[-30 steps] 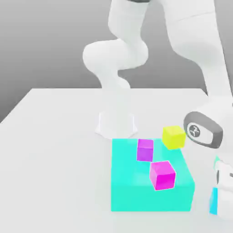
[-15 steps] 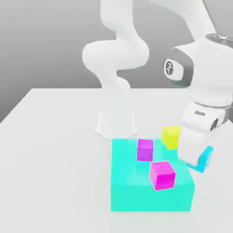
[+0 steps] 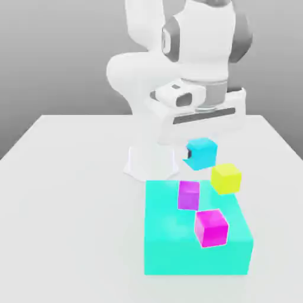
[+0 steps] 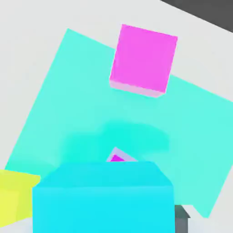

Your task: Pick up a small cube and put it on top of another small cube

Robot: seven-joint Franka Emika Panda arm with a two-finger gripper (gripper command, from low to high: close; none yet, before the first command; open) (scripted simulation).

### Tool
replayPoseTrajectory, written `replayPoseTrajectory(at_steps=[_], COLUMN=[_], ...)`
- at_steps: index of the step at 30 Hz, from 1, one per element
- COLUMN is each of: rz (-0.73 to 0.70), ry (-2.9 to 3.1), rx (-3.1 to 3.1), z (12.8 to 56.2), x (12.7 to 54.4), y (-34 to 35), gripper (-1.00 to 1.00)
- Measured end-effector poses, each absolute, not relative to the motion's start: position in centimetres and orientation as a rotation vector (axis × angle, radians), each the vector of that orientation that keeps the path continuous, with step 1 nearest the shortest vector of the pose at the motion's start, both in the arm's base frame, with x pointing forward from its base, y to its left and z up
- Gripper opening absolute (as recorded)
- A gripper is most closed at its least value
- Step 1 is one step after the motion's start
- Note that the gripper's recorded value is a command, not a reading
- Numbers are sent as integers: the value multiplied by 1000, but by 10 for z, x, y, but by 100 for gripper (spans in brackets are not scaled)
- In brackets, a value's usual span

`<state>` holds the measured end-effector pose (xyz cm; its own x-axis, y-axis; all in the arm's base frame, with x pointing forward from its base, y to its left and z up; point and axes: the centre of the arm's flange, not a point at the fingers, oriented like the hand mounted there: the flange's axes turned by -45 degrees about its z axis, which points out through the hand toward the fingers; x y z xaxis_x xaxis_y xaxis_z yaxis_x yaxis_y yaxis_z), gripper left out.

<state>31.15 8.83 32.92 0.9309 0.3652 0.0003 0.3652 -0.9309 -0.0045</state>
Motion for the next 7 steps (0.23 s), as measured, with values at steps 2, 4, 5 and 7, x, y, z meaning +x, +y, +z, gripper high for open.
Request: replayPoseTrajectory(at_steps=[2, 4, 5, 7], rz=[1, 2, 2, 2], ry=[-575, -573, -573, -573], rx=[-3085, -3086, -3086, -3086], z=[309, 287, 287, 287], x=[311, 310, 310, 310], y=[87, 87, 87, 87], gripper=[-100, 100, 100, 100])
